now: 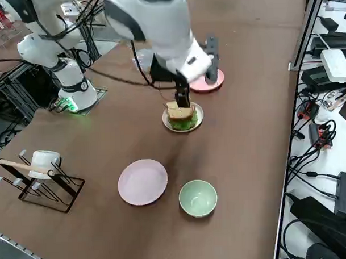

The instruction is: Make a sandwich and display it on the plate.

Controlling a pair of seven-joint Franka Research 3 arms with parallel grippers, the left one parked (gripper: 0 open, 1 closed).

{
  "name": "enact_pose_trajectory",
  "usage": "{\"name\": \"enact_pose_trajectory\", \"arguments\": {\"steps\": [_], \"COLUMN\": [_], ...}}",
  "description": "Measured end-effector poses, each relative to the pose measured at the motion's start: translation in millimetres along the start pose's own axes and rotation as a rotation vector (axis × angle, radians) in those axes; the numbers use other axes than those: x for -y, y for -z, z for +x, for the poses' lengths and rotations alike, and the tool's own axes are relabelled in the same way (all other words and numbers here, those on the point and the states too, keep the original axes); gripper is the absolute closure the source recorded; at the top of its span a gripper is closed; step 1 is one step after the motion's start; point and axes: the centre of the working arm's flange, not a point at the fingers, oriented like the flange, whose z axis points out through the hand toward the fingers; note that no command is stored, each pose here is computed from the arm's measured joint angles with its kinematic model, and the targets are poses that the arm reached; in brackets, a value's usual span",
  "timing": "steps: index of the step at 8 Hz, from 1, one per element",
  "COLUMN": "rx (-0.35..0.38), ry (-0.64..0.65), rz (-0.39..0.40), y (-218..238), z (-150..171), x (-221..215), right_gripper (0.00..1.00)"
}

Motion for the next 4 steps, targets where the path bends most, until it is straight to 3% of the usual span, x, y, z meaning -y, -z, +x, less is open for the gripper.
{"name": "enact_pose_trajectory", "arguments": {"steps": [4], "rx": [-0.041], "ry": [-0.119], "rz": [-0.125], "y": [78], "z": [-18], "x": [60], "right_gripper": [0.00]}}
